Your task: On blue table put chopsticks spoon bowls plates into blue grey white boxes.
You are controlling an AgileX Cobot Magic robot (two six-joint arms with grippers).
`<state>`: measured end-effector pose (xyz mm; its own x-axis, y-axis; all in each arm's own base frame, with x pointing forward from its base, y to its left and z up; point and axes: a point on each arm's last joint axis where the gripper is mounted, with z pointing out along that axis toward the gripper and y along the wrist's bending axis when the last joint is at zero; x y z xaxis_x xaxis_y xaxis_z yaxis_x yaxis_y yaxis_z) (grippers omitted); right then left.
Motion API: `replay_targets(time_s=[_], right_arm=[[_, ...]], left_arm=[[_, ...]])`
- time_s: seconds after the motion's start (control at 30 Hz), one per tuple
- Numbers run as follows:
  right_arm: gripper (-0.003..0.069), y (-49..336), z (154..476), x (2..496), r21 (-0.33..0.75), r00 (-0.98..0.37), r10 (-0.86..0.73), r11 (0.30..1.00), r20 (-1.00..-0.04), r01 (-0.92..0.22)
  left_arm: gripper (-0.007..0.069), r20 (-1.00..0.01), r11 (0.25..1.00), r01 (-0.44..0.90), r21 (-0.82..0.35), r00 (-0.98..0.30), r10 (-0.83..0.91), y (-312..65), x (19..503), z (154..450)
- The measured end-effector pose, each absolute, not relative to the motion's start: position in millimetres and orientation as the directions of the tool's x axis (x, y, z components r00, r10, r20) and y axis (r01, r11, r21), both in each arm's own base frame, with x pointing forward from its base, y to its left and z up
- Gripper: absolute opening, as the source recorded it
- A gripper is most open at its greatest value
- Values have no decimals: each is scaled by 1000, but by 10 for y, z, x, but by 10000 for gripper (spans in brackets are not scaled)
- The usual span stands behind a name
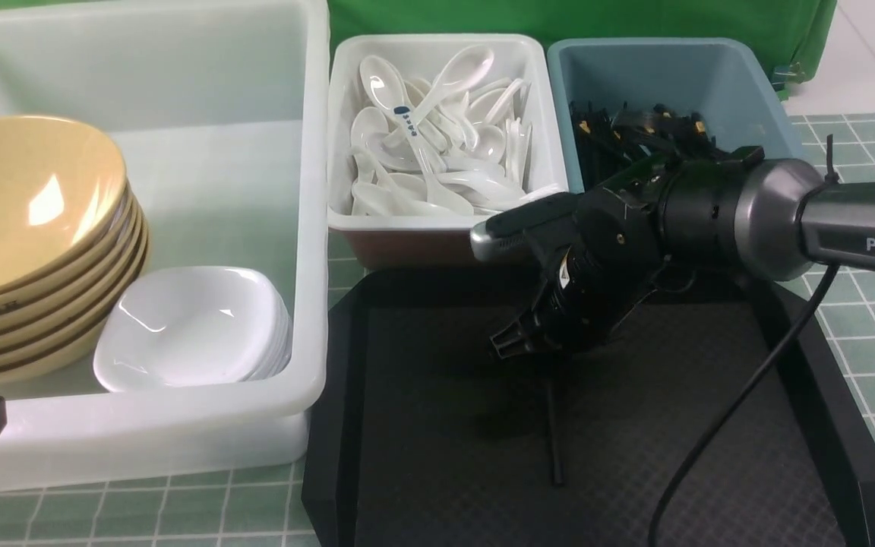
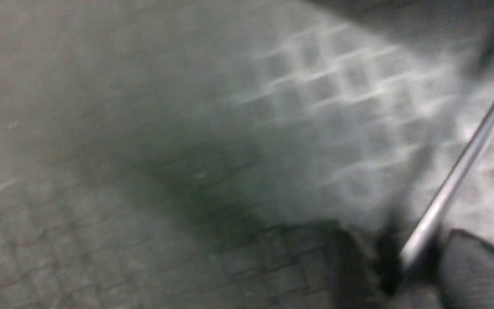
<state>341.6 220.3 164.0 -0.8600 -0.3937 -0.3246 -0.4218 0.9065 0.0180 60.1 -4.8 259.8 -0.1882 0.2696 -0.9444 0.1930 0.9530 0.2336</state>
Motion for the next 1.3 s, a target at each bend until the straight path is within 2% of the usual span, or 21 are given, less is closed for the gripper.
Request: replay_targets(time_s=[0.1, 0.13, 0.2, 0.43, 0.47, 0.5, 0.53, 0.6, 0.7, 0.73, 0.77, 0.87, 0.97, 1.07, 1.13, 1.23, 1.27, 1.3], right_arm=[[114, 2201, 1699, 3330, 13, -865, -417, 899, -279, -437], [85, 2185, 1733, 3297, 8, -865, -429, 895, -261, -446], [75, 2152, 1829, 3236, -7, -858, -452, 886, -243, -464], [75, 1834, 2689, 2931, -135, -810, -513, 858, -285, -496], [75, 1822, 2718, 2921, -139, -807, -514, 857, -291, -496], [75, 1725, 2996, 2845, -179, -768, -519, 854, -377, -489], [75, 1725, 2996, 2845, -179, -768, -519, 854, -377, -489], [75, 1600, 3433, 2841, -224, -637, -458, 882, -621, -415], [78, 1429, 3807, 3025, -191, -402, -307, 934, -862, -302], [88, 1393, 3892, 3106, -173, -310, -266, 939, -912, -298], [108, 1299, 3931, 3259, -141, -227, -209, 949, -951, -283], [195, 1165, 3896, 3567, -65, -145, -109, 959, -983, -275], [330, 1005, 3674, 3838, -2, -215, -47, 978, -975, -207], [394, 925, 3538, 3891, 22, -301, -20, 991, -954, -135], [386, 920, 3559, 3819, -1, -342, -35, 995, -939, -100], [286, 971, 3783, 3541, -105, -364, -135, 989, -922, -100], [216, 992, 3901, 3402, -158, -359, -188, 981, -914, -112], [203, 995, 3925, 3372, -167, -358, -197, 979, -913, -114]], left_arm=[[4, -944, 953, 193, 234, -188, 270, -48, 601, 2598], [4, -944, 953, 193, 234, -188, 270, -48, 601, 2598], [4, -944, 953, 193, 234, -188, 270, -48, 601, 2598], [4, -944, 953, 193, 236, -188, 271, -47, 602, 2598], [4, -944, 953, 193, 236, -188, 271, -47, 602, 2598], [4, -944, 952, 192, 236, -188, 272, -47, 602, 2598], [4, -944, 952, 192, 236, -188, 272, -47, 602, 2598], [4, -944, 952, 192, 236, -188, 272, -47, 602, 2598], [4, -944, 952, 192, 236, -188, 272, -47, 602, 2598], [4, -944, 952, 192, 237, -187, 273, -46, 602, 2598], [4, -943, 952, 192, 240, -186, 275, -45, 602, 2599], [4, -939, 948, 187, 259, -182, 292, -38, 604, 2602], [4, -937, 946, 185, 265, -181, 298, -36, 604, 2602], [4, -937, 946, 185, 265, -181, 298, -36, 604, 2602], [4, -937, 946, 185, 265, -181, 298, -36, 604, 2602], [4, -937, 946, 185, 265, -182, 298, -36, 604, 2601], [4, -937, 946, 185, 265, -182, 298, -36, 605, 2598], [4, -937, 946, 185, 265, -183, 299, -36, 605, 2595]])
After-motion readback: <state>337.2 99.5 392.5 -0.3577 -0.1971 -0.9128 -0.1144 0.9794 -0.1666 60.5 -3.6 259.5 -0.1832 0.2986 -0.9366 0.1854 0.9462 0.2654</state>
